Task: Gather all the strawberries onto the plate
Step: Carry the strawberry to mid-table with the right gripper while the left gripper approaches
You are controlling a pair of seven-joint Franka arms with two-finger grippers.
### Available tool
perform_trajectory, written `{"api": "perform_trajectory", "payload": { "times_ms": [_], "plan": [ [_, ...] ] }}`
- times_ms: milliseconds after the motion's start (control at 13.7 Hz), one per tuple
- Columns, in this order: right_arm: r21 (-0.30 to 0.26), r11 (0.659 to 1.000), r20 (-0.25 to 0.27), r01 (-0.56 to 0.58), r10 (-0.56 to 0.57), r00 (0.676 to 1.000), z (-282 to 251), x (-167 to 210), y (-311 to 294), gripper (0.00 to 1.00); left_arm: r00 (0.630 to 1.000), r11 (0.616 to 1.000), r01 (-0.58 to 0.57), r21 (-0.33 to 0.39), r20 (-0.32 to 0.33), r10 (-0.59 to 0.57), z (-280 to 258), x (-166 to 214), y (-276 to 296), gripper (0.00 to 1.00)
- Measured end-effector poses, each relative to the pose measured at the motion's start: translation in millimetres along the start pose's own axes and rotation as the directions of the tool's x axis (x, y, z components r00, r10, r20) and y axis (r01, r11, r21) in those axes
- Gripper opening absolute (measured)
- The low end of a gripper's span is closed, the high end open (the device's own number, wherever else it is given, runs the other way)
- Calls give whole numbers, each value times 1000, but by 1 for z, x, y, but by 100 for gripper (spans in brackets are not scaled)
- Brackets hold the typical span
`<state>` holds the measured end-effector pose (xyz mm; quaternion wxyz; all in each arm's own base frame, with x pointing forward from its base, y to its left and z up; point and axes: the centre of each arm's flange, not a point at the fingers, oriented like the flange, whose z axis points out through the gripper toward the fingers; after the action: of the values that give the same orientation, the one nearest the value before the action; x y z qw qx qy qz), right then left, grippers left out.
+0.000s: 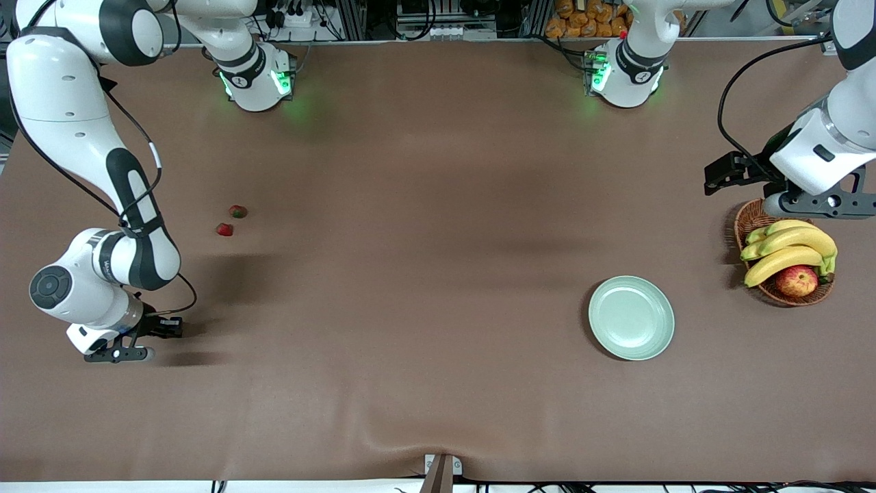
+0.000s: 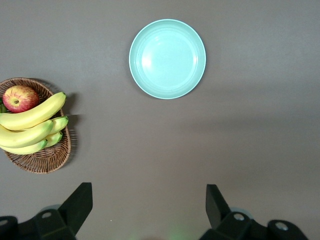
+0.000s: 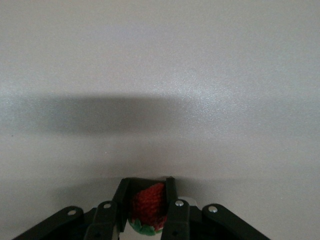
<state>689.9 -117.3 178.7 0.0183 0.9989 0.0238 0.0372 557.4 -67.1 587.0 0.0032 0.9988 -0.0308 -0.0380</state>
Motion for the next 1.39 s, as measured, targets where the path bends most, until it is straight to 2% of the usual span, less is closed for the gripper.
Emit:
{"api": "perform_trajectory", "payload": {
  "times_ms": [220, 366, 513, 659, 805, 952, 1245, 1391],
  "plan": [
    [26, 1000, 3, 17, -17, 1000, -19, 12, -17, 33, 1000, 1000, 1, 0, 0, -1, 0, 0, 0, 100],
    [105, 994, 15, -22, 20, 1000, -61, 24, -52, 33, 1000, 1000, 2, 0, 0, -2, 0, 0, -1, 100],
    [170, 981, 50, -93, 86, 995, -108, 29, -110, 33, 1000, 1000, 3, 0, 0, -3, 0, 0, -2, 100],
    [187, 974, 80, -127, 114, 990, -127, 27, -185, 33, 1000, 1000, 4, 0, 0, -4, 0, 0, -2, 100],
    [185, 972, 112, -148, 129, 985, -122, 15, -269, 33, 1000, 1000, 4, 0, 0, -4, 0, 0, -2, 100],
    [189, 972, 122, -142, 120, 985, -111, -3, -343, 33, 1000, 1000, 4, 0, 2, -4, 1, 1, -2, 100],
    [304, 942, 110, -141, 113, 988, -84, -39, -458, 33, 1000, 1000, 4, 0, 6, -4, 3, 2, -2, 100],
    [328, 936, 89, -132, 108, 990, -64, -56, -495, 33, 1000, 1000, 4, -1, 9, -4, 5, 3, -2, 100]
  ]
}}
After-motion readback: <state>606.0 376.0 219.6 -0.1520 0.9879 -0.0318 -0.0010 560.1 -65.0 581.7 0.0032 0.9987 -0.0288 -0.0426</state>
